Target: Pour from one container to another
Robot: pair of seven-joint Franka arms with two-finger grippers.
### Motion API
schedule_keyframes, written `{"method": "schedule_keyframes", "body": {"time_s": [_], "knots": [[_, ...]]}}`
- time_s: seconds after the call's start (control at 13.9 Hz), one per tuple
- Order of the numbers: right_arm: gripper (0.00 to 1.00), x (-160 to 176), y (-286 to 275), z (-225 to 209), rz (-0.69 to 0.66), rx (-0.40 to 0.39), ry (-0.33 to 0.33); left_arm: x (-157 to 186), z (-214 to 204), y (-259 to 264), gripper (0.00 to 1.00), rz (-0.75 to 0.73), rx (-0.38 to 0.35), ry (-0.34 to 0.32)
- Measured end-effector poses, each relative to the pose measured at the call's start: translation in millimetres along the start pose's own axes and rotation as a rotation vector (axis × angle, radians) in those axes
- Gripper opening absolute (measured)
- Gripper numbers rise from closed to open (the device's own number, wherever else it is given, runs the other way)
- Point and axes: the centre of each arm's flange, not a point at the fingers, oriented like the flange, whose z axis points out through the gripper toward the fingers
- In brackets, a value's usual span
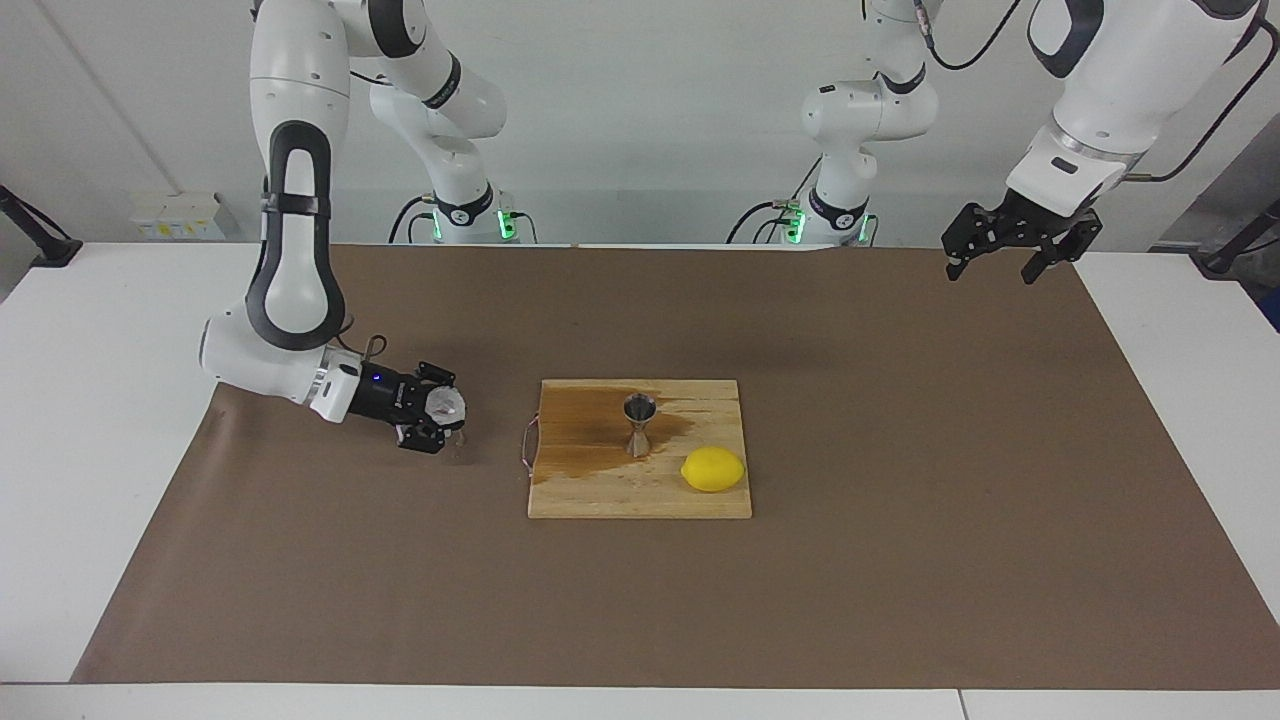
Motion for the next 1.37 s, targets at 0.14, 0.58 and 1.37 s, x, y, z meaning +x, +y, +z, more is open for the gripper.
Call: {"method": "schedule_keyframes", "body": {"time_s": [0.14, 0.58, 1.37], "knots": [[0.26, -12, -2, 2, -0.026, 0.001, 0.005, 0, 0, 0, 1.0, 0.0, 0.0, 0.0], [0.26, -26, -7, -9, -0.065, -0.018, 0.007, 0, 0, 0, 1.0, 0.0, 0.0, 0.0], [0.55, -28, -6, 1, -0.048, -0.043, 0.051, 0, 0, 0, 1.0, 0.0, 0.0, -0.001]]}}
